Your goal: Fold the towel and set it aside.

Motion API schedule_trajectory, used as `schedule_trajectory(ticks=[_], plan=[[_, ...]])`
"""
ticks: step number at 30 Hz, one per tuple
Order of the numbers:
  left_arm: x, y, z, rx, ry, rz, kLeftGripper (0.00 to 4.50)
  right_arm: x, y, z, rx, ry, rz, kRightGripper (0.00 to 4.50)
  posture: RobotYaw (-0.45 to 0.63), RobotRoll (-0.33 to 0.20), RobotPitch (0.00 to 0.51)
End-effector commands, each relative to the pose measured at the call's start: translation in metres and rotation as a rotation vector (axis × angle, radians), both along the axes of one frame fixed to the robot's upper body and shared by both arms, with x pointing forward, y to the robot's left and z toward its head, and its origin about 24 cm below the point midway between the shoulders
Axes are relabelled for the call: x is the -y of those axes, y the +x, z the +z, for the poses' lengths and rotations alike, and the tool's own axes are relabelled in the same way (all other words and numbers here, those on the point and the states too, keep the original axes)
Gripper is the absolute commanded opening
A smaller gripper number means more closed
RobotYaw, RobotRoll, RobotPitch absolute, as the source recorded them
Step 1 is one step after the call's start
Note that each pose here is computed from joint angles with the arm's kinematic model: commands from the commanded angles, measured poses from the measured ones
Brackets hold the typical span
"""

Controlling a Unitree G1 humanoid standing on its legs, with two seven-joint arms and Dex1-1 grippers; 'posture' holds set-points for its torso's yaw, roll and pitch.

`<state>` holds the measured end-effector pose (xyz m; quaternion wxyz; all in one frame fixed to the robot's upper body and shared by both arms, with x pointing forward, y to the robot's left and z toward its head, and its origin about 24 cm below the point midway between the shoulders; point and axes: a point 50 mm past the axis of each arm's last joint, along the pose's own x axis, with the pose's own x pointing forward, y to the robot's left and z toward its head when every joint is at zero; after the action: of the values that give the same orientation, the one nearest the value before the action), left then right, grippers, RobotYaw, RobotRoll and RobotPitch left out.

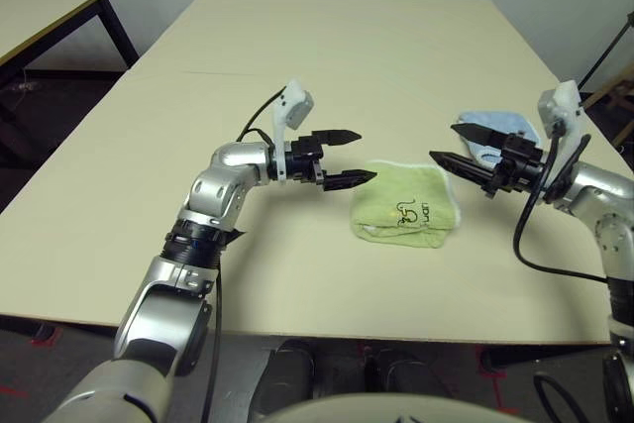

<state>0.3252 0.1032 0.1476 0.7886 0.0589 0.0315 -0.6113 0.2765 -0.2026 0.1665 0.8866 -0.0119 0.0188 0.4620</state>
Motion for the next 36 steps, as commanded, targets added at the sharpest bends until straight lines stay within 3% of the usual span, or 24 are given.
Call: schedule_trajectory(ticks=[1,7,8,18,24,28,33,36], plan=[[0.003,-0.002,-0.006,-0.023,0.044,-0.013,2.48,-0.003,-0.004,-0.005,-0.008,-0.042,0.031,2.32,0.05,0.0,0.058],[0.01,-0.005,-0.013,-0.053,0.047,-0.015,0.33,-0.005,-0.003,-0.016,-0.047,-0.078,0.051,0.0,0.06,0.0,0.054],[0.011,-0.005,-0.016,-0.06,0.048,-0.01,0.03,-0.006,-0.002,-0.02,-0.058,-0.088,0.051,0.0,0.06,0.0,0.054],[0.024,-0.007,-0.063,-0.114,0.176,0.024,0.03,-0.001,-0.001,-0.08,-0.237,-0.257,-0.013,0.0,0.06,0.0,0.046],[0.018,-0.01,-0.079,-0.15,0.263,0.022,0.03,0.001,-0.006,-0.095,-0.299,-0.321,-0.037,0.0,0.06,0.0,0.046],[0.018,-0.011,-0.079,-0.15,0.271,0.005,0.03,0.0,-0.006,-0.095,-0.303,-0.317,-0.028,0.0,0.06,0.0,0.048],[0.026,-0.001,-0.052,-0.141,0.139,0.035,0.03,-0.008,0.006,-0.062,-0.183,-0.06,-0.019,0.0,0.06,0.0,0.049],[0.031,0.007,-0.044,-0.117,0.087,0.073,0.03,-0.011,0.014,-0.054,-0.133,0.003,-0.056,0.0,0.06,0.0,0.048]])
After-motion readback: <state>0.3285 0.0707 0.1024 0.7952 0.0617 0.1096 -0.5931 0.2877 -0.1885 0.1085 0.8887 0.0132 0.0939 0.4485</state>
